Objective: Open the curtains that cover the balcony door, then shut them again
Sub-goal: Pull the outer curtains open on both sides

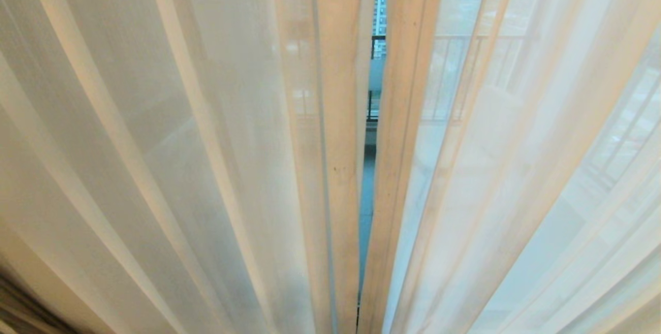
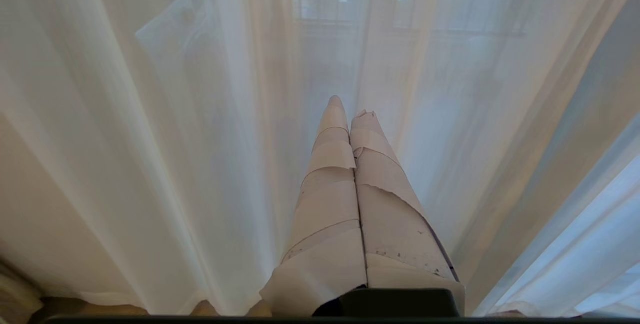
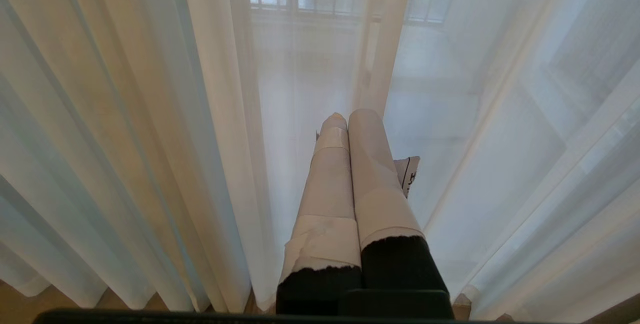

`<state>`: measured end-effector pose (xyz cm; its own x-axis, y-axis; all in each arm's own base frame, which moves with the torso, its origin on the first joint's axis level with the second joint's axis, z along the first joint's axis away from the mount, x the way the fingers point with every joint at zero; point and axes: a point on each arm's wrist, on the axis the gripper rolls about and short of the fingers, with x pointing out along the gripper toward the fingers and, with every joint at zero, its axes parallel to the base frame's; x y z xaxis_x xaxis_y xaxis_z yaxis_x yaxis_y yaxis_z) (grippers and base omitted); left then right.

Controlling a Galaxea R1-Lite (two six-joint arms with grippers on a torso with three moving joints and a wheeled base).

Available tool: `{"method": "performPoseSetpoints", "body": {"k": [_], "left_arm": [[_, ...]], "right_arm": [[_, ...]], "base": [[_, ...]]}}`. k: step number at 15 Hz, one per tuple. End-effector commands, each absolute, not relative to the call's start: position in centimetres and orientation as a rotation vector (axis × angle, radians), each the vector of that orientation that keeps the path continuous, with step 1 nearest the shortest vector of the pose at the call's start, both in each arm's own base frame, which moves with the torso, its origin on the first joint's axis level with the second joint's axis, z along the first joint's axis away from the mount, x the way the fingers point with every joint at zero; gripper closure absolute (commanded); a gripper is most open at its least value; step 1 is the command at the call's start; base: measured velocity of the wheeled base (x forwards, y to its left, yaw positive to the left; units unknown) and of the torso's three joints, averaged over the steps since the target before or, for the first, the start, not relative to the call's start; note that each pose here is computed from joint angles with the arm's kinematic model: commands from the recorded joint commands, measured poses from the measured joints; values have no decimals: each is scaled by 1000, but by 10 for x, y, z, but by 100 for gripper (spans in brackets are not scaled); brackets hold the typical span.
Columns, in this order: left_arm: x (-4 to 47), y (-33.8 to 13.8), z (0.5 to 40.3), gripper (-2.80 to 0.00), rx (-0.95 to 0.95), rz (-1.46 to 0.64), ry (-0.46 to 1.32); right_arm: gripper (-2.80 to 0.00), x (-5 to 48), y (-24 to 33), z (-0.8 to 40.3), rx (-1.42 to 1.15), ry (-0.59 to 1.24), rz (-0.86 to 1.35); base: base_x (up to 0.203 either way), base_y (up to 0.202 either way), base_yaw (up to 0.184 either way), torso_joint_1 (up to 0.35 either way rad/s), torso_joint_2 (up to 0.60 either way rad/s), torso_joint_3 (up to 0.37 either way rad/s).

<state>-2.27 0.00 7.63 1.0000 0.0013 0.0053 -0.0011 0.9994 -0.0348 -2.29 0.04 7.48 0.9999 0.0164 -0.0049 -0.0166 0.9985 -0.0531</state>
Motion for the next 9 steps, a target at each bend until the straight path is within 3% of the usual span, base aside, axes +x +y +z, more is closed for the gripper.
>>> {"method": "performPoseSetpoints", "body": {"k": [1,9], "left_arm": [[-23,0,76,0,-31,1,-8],[-23,0,76,0,-25,0,-6]], "right_arm": [[0,-23,0,75,-54,5,17],[0,-23,0,75,-54,6,17]], "base": [[0,0,0,0,0,0],[0,0,0,0,0,0]]}}
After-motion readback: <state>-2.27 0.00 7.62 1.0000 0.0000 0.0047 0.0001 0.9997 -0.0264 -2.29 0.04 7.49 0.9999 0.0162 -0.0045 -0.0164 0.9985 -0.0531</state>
